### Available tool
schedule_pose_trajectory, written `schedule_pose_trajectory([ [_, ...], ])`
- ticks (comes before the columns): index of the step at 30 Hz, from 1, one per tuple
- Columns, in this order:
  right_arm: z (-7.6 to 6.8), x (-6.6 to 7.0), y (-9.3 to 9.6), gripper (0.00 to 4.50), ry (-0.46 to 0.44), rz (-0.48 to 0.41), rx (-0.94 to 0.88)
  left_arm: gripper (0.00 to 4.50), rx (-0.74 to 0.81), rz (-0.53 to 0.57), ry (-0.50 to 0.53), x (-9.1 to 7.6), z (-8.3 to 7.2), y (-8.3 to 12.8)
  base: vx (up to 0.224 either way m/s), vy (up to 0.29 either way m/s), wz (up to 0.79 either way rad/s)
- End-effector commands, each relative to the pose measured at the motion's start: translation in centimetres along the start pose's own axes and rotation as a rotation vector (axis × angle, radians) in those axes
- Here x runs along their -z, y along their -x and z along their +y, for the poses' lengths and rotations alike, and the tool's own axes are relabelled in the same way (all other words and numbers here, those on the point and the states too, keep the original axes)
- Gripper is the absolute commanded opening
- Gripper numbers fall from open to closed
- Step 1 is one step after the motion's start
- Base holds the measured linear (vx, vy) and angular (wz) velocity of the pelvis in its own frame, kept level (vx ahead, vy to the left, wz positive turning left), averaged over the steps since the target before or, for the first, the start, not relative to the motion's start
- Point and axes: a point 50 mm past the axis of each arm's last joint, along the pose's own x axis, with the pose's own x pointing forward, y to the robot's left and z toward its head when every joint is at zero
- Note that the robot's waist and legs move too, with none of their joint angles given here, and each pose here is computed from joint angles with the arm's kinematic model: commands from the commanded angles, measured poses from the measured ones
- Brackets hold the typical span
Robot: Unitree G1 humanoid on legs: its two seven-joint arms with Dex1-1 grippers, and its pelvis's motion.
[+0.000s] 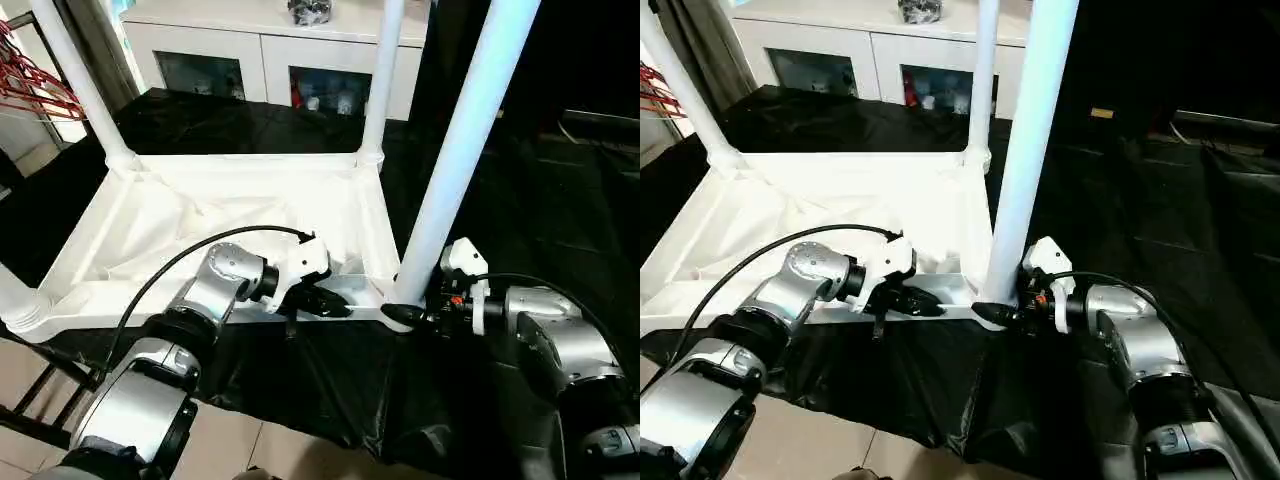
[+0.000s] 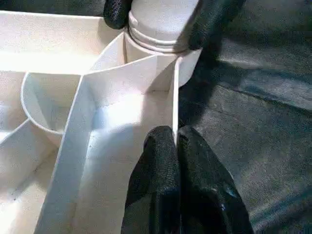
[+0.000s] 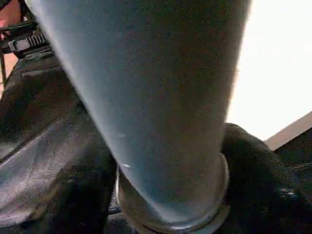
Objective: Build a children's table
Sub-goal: Rotate leg to tighten
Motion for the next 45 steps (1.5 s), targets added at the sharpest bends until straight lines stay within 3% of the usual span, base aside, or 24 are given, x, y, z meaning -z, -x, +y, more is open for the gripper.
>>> schedule_pose_trajectory([
  [1, 1.7, 0.6, -1.6, 2.81, -0.017, 0.021, -0.138, 0.0, -0.002, -0.047, -0.043, -1.3, 0.1, -0.5, 0.0, 0.0, 0.0],
  [8, 1.8, 0.6, -1.6, 2.62, -0.027, 0.016, -0.133, 0.0, 0.001, -0.048, -0.039, -1.3, 0.1, -0.5, 0.0, 0.0, 0.0],
  [15, 0.6, 0.8, -2.9, 2.61, -0.05, -0.027, 0.086, 0.0, -0.122, -0.059, -0.004, -1.7, 0.6, -1.8, 0.0, 0.0, 0.0],
  [19, -0.7, 1.6, -5.2, 2.61, -0.133, -0.01, 0.392, 0.0, -0.332, -0.033, 0.071, -2.4, 1.7, -3.7, 0.0, 0.0, 0.0],
  [23, -0.9, 1.6, -7.2, 2.61, -0.191, -0.001, 0.571, 0.0, -0.362, -0.056, 0.081, -3.5, 1.4, -5.7, 0.0, 0.0, 0.0],
  [26, -0.9, 1.4, -7.6, 2.61, -0.195, -0.012, 0.595, 0.0, -0.364, -0.057, 0.075, -3.7, 1.3, -6.0, 0.0, 0.0, 0.0],
  [28, -0.7, 0.6, -8.2, 2.61, -0.192, -0.067, 0.579, 0.0, -0.341, -0.063, 0.049, -3.9, 1.0, -6.5, 0.0, 0.0, 0.0],
  [29, -0.6, 0.5, -8.2, 2.61, -0.196, -0.081, 0.56, 0.0, -0.339, -0.063, 0.046, -3.9, 1.0, -6.4, 0.0, 0.0, 0.0],
  [30, -0.6, 0.4, -8.2, 3.17, -0.2, -0.089, 0.55, 0.0, -0.34, -0.062, 0.045, -3.8, 1.0, -6.4, 0.0, 0.0, 0.0],
  [33, -0.9, 0.2, -7.6, 3.38, -0.198, -0.106, 0.521, 0.0, -0.296, -0.074, 0.008, -3.6, 0.9, -5.9, 0.0, 0.0, 0.0],
  [35, -1.3, 0.1, -6.8, 3.66, -0.136, -0.086, 0.512, 0.0, -0.239, -0.082, -0.011, -3.3, 0.6, -5.3, 0.0, 0.0, 0.0],
  [40, -1.7, 0.0, -5.3, 3.66, -0.041, -0.072, 0.44, 0.0, -0.163, -0.083, -0.026, -2.5, 0.2, -4.2, 0.0, 0.0, 0.0],
  [45, -1.2, 0.1, -3.6, 3.66, 0.014, -0.062, 0.262, 0.0, -0.116, -0.077, -0.03, -1.7, 0.2, -2.9, 0.0, 0.0, 0.0],
])
